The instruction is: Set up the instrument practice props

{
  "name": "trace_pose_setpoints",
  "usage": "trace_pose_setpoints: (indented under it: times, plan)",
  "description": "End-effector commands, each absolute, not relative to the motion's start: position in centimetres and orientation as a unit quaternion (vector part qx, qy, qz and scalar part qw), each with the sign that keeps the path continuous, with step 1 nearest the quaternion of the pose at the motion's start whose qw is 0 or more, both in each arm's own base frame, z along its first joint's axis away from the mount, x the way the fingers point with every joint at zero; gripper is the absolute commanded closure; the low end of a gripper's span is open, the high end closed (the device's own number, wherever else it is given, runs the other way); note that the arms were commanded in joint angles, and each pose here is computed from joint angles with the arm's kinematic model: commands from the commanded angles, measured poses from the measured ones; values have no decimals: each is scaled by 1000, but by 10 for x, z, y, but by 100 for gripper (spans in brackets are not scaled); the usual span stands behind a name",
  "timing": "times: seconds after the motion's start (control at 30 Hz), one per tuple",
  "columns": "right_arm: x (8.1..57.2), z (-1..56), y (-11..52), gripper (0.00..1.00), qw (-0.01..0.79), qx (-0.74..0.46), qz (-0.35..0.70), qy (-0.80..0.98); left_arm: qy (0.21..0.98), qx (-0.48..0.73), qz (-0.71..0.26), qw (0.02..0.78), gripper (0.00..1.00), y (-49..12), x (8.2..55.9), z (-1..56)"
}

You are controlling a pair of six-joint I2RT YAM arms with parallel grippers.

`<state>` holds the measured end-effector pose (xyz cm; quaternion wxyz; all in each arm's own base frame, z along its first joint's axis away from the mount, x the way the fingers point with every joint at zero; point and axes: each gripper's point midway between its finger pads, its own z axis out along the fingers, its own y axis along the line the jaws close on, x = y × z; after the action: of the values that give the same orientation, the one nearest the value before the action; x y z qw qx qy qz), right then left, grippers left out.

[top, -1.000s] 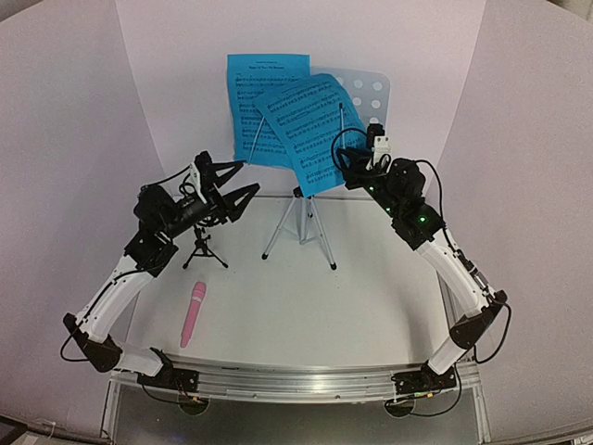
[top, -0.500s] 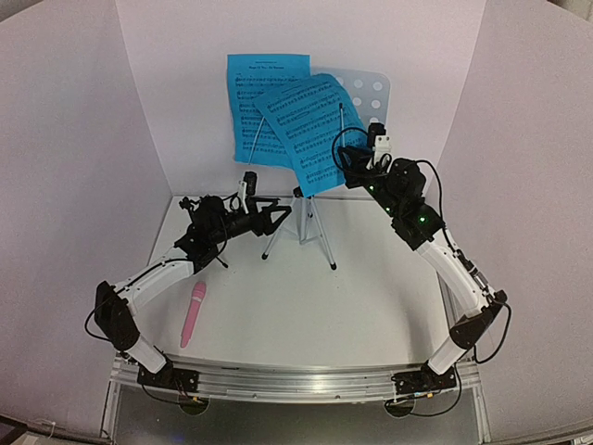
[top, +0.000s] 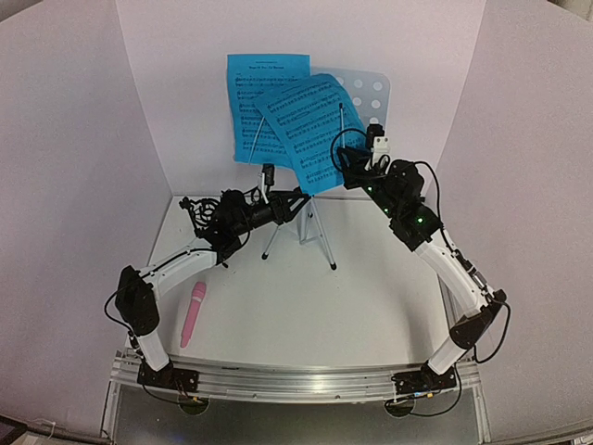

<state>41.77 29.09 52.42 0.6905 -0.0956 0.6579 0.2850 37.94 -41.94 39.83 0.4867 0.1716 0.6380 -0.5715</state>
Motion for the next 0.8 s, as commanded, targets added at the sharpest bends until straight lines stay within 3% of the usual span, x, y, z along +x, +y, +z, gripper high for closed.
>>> trace_pose_setpoints:
  times: [0.0, 0.27, 0.53, 0.77]
  plan:
    - [404, 549, 285, 80, 711, -95, 296, 631, 599, 166, -591, 515, 48, -421, 383, 436]
    - [405, 546, 286, 81, 710, -98, 294, 633, 594, 173, -589, 519, 66, -424, 384, 437]
    - [407, 543, 290, 82, 706, -100, 297, 635, 594, 177, -585, 523, 98, -425, 386, 441]
    - [407, 540, 288, 84, 706, -99, 291, 638, 583, 232, -555, 547, 100, -423, 374, 454]
